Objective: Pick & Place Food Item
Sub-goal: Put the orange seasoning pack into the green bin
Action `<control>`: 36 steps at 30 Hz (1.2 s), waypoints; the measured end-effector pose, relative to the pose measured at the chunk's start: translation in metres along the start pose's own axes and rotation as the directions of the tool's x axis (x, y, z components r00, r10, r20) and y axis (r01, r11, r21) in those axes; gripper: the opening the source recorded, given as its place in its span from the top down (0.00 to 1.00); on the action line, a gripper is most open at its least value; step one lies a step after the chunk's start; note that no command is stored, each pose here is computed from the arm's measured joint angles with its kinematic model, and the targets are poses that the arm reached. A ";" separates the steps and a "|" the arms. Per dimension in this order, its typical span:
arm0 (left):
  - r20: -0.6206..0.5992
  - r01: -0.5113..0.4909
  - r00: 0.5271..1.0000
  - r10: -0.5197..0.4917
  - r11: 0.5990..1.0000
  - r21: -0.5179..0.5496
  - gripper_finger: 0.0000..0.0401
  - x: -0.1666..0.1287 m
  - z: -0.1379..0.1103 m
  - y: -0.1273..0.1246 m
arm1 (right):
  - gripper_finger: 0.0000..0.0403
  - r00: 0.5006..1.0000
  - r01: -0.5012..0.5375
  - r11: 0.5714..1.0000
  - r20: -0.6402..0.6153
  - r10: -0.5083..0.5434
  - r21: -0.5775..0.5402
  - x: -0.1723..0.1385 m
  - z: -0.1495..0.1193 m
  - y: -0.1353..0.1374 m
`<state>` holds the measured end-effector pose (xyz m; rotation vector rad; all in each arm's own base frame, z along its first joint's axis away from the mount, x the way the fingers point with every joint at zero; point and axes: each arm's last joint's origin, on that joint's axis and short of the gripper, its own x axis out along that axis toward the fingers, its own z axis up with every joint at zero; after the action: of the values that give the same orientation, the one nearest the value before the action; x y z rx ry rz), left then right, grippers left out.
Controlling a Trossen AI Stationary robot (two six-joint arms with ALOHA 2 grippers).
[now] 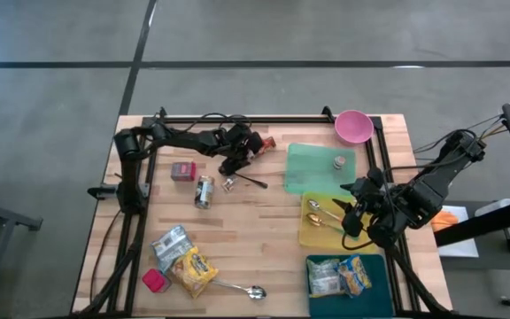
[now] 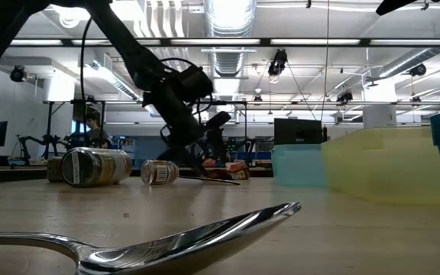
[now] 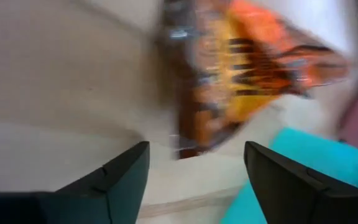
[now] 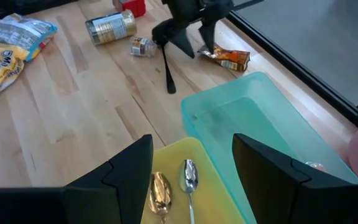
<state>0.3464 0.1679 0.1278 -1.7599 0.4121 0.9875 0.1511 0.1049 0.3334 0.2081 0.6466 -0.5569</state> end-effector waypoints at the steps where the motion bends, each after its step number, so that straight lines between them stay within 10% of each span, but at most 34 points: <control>1: 0.016 0.009 1.000 -0.009 1.000 -0.004 0.36 0.000 0.000 -0.001 | 0.46 1.000 -0.002 1.000 0.001 0.002 0.002 0.000 0.000 0.000; 15: 0.104 0.007 0.995 -0.007 1.000 -0.002 0.56 0.000 0.006 0.000 | 0.46 0.999 -0.029 0.999 0.014 0.030 -0.034 0.001 0.001 0.004; 25: 0.114 0.004 0.993 -0.023 0.986 0.165 0.96 0.000 0.008 -0.002 | 0.46 0.999 -0.039 0.999 0.019 0.039 -0.020 0.002 0.000 0.006; 36: -0.015 0.138 0.990 -0.139 0.955 0.262 0.99 -0.004 0.002 -0.015 | 0.46 0.999 -0.034 0.996 0.026 0.036 -0.081 0.004 -0.002 0.007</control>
<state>0.3528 0.1753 0.1398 -1.5250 0.3921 0.7972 0.1565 0.1094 0.3294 0.1359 0.6366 -0.4984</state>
